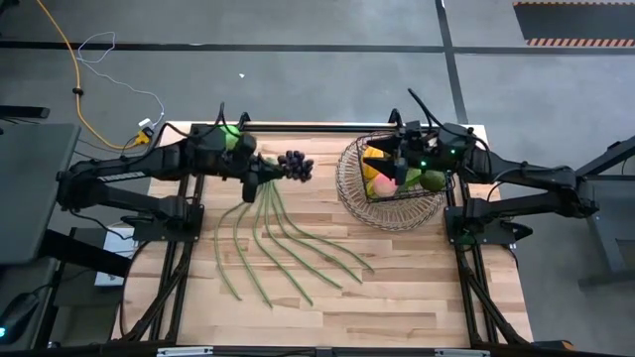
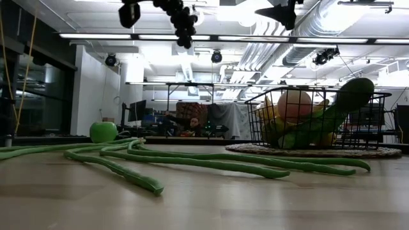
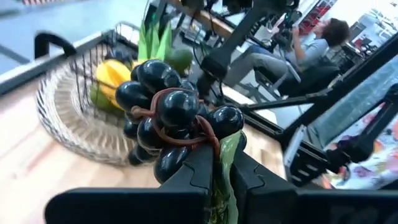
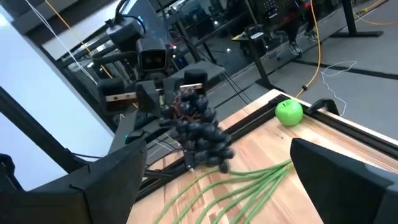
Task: Build produce basket
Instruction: Put the dark purple grapes into the wire basket
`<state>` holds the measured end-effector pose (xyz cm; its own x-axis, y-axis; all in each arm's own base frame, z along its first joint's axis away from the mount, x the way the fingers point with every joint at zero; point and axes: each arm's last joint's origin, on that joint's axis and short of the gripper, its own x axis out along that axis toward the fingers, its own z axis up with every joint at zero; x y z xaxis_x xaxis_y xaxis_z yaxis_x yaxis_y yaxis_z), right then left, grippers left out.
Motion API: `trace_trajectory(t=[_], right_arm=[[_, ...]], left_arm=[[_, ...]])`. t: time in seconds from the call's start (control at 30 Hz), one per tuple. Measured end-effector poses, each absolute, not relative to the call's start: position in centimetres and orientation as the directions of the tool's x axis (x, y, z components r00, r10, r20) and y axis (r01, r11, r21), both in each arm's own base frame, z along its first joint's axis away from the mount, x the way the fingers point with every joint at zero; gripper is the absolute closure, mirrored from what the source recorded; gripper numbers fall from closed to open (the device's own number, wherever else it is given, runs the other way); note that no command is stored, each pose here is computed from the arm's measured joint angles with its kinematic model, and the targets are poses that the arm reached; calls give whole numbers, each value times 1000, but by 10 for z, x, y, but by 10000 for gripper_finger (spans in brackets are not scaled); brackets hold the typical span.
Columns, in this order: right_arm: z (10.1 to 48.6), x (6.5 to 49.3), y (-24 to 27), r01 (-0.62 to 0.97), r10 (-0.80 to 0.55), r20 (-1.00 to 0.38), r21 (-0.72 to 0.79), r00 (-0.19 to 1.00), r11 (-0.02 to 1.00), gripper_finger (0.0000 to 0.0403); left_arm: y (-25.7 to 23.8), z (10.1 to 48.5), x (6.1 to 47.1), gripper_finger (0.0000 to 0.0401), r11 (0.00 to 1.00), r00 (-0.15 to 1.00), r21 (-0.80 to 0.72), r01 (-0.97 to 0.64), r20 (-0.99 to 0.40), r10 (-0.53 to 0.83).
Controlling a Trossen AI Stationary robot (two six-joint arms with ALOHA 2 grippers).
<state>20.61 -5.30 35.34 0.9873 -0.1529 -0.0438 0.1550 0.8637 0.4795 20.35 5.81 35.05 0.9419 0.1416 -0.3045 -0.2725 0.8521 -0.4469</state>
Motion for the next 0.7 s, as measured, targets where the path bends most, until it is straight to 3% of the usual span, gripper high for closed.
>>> trace_trajectory(t=[0.2, 0.7], right_arm=[[350, 215, -55, 154, -152, -43, 476, 987, 866, 17], [341, 227, -58, 162, -141, -80, 461, 987, 872, 17]], left_arm=[[68, 352, 210, 398, 884, 948, -374, -281, -253, 194], [75, 347, 224, 397, 875, 948, -388, -288, -246, 202]])
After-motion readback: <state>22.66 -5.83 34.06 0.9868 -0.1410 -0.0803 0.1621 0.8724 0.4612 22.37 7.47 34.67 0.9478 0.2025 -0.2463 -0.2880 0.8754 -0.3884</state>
